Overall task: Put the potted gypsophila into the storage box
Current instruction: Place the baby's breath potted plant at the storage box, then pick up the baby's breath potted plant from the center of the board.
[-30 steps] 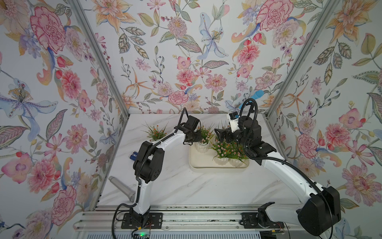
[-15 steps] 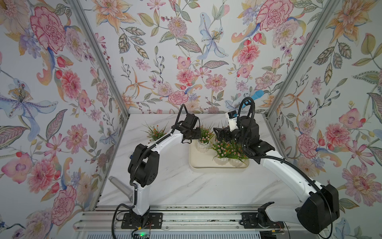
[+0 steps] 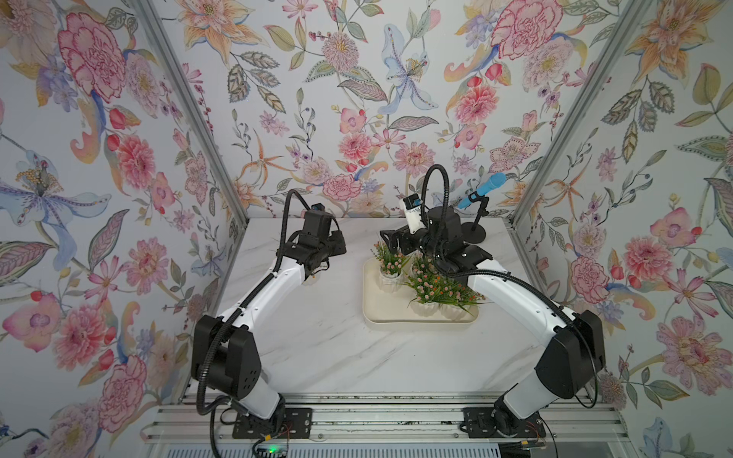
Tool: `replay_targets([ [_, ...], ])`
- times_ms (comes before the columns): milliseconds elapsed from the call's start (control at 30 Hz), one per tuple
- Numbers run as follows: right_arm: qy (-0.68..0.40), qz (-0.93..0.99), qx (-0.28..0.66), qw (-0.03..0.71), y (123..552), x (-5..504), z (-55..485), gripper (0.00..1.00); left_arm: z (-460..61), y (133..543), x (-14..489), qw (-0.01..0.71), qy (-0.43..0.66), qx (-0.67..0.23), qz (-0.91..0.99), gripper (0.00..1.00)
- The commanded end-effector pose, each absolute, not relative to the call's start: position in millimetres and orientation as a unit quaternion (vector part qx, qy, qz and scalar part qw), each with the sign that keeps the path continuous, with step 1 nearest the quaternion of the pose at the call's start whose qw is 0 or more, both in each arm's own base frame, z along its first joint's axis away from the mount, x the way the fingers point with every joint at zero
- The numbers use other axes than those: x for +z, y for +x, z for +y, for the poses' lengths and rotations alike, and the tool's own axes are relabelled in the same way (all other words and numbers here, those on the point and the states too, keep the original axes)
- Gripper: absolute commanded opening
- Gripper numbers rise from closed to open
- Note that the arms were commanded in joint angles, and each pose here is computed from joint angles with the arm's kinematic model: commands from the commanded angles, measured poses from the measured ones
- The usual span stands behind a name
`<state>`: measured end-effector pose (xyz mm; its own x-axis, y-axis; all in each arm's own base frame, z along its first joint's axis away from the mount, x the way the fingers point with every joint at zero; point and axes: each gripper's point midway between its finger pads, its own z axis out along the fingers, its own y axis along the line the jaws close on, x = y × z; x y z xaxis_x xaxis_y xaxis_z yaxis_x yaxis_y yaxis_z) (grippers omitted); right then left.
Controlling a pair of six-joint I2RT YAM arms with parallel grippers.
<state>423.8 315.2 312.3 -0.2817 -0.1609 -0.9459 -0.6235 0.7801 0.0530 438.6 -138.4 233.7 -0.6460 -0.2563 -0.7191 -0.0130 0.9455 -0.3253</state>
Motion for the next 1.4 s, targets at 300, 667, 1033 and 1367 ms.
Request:
replay_targets([
  [300, -0.290, 0.761, 0.219, 0.537, 419.5, 322.4, 425.3, 1.00, -11.4, 406.5, 203.0, 0.383, -0.167, -0.104, 0.903, 0.37],
  [667, -0.386, 0.729, 0.134, 0.550, 383.1, 308.1, 509.6, 1.00, 39.3, 387.2, 143.3, 0.340, -0.220, -0.128, 0.905, 0.35],
  [1033, -0.404, 0.710, 0.100, 0.568, 369.2, 306.7, 535.6, 1.00, 63.5, 398.5, 90.6, 0.298, -0.232, -0.166, 0.911, 0.38],
  [1367, -0.384, 0.716, 0.089, 0.576, 374.1, 308.5, 535.1, 1.00, 49.4, 420.5, 93.6, 0.304, -0.202, -0.222, 0.904, 0.42],
])
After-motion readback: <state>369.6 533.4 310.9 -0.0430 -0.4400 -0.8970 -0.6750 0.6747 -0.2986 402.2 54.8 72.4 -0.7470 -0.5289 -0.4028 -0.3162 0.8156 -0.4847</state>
